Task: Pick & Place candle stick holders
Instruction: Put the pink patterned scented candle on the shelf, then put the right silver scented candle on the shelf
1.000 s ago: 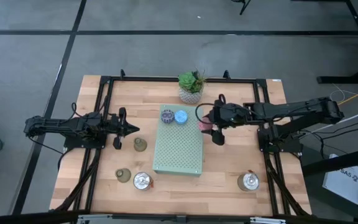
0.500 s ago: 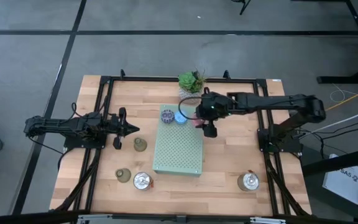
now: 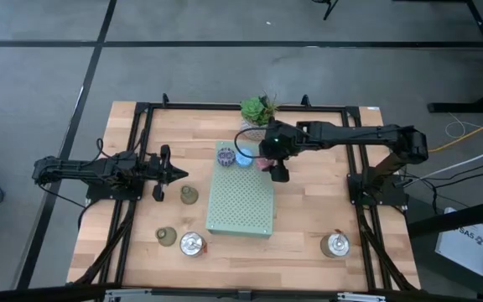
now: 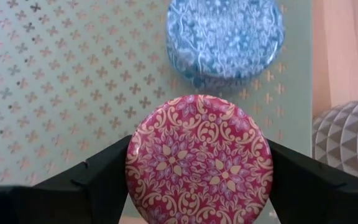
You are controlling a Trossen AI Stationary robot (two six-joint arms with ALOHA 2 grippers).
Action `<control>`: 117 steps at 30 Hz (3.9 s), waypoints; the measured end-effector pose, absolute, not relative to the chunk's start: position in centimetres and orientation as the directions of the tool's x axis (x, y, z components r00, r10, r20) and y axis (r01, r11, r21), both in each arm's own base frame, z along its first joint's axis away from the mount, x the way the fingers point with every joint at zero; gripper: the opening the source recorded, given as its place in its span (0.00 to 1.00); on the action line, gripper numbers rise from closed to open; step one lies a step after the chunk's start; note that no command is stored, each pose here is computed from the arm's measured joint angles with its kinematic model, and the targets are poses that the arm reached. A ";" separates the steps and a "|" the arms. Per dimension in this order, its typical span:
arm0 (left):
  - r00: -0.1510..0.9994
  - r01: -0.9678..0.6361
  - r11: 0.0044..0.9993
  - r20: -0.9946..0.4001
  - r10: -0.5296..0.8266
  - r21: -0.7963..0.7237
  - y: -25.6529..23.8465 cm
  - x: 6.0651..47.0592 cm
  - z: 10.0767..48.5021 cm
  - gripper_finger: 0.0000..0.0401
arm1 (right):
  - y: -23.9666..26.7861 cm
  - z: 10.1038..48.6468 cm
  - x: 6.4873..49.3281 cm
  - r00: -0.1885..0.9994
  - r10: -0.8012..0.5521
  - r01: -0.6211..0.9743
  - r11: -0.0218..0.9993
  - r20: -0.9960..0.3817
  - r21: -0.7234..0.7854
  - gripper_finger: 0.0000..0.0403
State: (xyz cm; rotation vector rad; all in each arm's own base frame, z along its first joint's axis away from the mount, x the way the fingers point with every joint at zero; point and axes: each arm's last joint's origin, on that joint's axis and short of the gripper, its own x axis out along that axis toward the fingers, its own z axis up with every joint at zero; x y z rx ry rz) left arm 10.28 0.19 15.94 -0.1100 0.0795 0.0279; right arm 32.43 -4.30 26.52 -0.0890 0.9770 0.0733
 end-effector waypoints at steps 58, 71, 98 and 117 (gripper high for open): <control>0.996 -0.032 0.994 -0.081 0.023 -0.109 0.2 10.3 15.9 0.02 | 2.3 30.7 28.4 0.365 0.002 0.181 0.981 -0.931 0.073 0.99; 0.996 -0.032 0.994 -0.081 0.023 -0.109 0.2 10.3 15.9 0.02 | 8.6 30.1 26.7 0.416 -0.051 0.291 0.953 -0.908 0.080 0.99; 0.996 -0.032 0.994 -0.081 0.024 -0.109 0.2 10.3 15.9 0.02 | 16.8 30.3 23.5 0.342 0.309 0.347 0.836 -0.887 0.425 0.99; 0.996 -0.032 0.994 -0.081 0.023 -0.109 0.2 10.3 15.9 0.02 | 17.0 30.4 23.6 0.355 0.331 0.374 0.807 -0.874 0.457 0.99</control>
